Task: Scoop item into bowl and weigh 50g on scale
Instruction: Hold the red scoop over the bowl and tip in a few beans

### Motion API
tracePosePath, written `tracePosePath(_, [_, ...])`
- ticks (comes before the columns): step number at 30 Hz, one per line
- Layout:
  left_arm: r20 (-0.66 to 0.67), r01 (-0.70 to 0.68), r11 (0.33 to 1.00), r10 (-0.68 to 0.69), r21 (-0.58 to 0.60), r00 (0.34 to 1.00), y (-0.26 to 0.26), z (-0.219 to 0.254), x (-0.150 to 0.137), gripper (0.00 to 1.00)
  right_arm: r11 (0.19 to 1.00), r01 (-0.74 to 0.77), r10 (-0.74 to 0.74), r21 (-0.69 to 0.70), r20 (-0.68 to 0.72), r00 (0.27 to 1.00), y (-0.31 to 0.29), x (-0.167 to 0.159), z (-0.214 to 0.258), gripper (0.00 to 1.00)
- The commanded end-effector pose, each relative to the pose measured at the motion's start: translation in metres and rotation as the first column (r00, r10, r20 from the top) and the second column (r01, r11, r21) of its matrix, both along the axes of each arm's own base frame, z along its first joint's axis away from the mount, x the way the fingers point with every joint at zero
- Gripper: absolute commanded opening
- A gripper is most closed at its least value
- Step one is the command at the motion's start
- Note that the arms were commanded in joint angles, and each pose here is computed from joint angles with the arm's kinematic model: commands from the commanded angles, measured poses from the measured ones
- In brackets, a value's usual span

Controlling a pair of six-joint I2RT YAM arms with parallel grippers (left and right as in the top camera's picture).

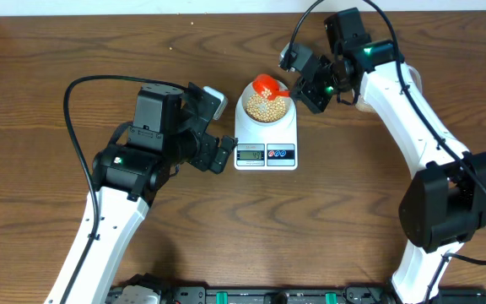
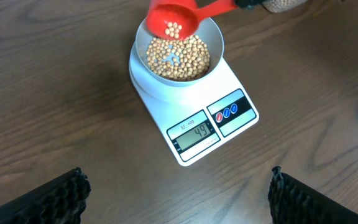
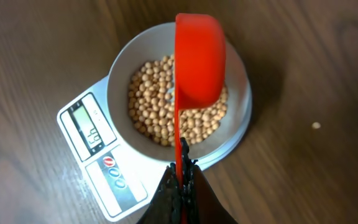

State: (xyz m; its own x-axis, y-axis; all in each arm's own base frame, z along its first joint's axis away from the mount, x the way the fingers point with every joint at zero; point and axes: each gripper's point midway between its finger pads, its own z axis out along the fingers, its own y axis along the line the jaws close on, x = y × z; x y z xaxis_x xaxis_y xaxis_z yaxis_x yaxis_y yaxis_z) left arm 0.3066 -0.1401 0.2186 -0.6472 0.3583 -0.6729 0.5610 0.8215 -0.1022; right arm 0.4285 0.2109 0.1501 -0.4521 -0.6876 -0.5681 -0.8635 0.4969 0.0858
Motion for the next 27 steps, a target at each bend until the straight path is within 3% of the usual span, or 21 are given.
tracePosePath(1, [-0.005, 0.012, 1.0, -0.012, -0.007, 1.0, -0.0023, -0.0009, -0.0016, 0.94, 1.0, -0.029, 0.028, 0.012, 0.062, 0.998, 0.0047, 0.0077, 0.0152, 0.01])
tracePosePath(27, [-0.005, 0.012, 1.0, -0.012, -0.007, 1.0, -0.0023, -0.0009, -0.0016, 0.94, 0.997, -0.044, 0.041, 0.067, 0.043, 0.998, 0.0066, 0.0044, 0.02, 0.01])
